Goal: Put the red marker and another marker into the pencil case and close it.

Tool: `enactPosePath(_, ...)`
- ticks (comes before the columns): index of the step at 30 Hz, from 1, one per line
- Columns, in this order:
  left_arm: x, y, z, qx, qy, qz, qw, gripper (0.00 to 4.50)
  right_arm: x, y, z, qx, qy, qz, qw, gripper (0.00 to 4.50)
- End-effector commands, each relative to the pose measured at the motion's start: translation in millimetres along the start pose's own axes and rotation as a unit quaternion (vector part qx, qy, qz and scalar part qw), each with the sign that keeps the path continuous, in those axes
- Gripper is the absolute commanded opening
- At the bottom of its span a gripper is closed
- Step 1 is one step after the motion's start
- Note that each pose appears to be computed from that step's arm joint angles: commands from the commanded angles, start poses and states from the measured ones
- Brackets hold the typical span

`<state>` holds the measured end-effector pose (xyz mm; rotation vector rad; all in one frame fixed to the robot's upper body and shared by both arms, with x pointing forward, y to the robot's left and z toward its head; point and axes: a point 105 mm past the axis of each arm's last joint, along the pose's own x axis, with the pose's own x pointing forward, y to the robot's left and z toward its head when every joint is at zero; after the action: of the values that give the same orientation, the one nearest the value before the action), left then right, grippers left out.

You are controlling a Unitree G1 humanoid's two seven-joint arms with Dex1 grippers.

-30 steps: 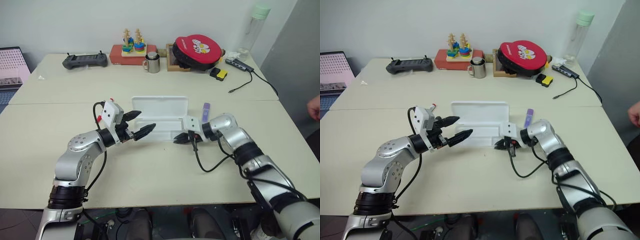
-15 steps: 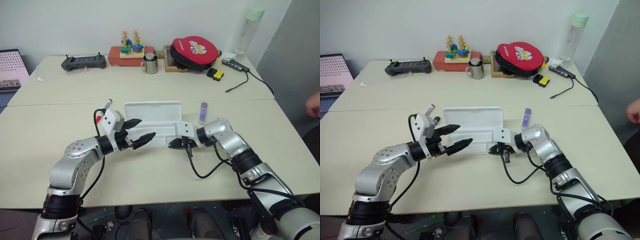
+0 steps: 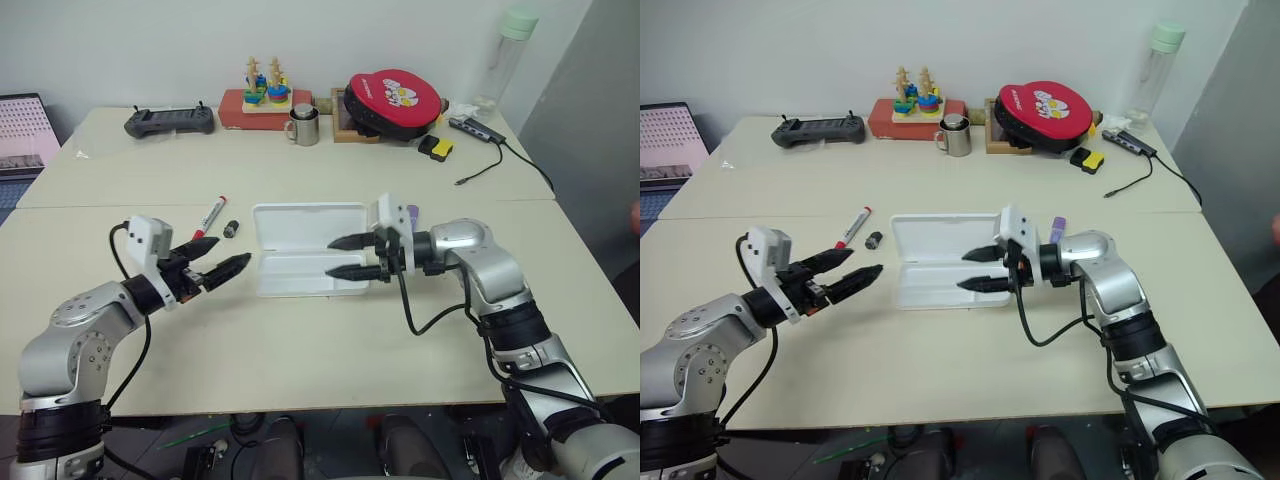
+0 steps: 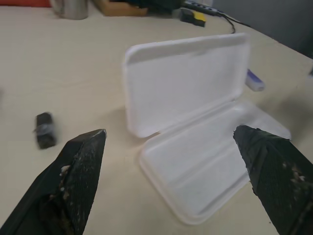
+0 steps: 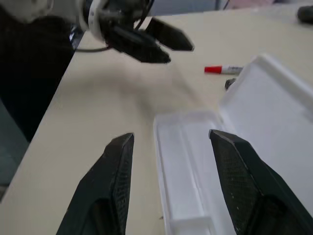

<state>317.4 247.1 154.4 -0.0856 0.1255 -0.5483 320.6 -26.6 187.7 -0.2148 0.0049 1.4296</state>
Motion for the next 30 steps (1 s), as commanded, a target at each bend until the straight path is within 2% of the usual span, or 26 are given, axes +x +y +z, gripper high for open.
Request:
enactPosePath(1,10,24,12,0.024,-0.016,0.075,0.997,4.50,-5,-5,24,-0.011,-0.048,-0.055,0.997,3.07)
enactPosePath(2,12,28,11,0.027,-0.011,0.085,0.996,4.50,-4,-7,26,-0.011,-0.052,-0.065,0.996,3.52)
enactPosePath(4,17,43,2,0.041,0.012,0.125,0.991,4.50,-3,-5,33,-0.018,-0.060,-0.074,0.995,3.61)
enactPosePath(7,28,65,-11,0.052,0.049,0.179,0.981,4.50,-3,-2,46,-0.028,-0.081,-0.094,0.992,4.43)
enactPosePath(11,41,74,-21,0.056,0.081,0.185,0.978,4.50,-3,-1,50,-0.031,-0.087,-0.112,0.989,4.47)
enactPosePath(17,53,96,-19,0.050,0.083,0.222,0.970,4.50,-2,4,58,-0.042,-0.093,-0.116,0.988,4.47)
enactPosePath(20,62,92,-28,0.062,0.115,0.202,0.971,4.50,-1,6,62,-0.048,-0.094,-0.114,0.988,4.47)
enactPosePath(26,60,97,-36,0.052,0.134,0.212,0.967,4.50,-2,5,66,-0.055,-0.097,-0.122,0.986,4.47)
enactPosePath(30,57,97,-42,0.046,0.145,0.217,0.964,3.79,-3,3,67,-0.058,-0.097,-0.124,0.986,4.50)
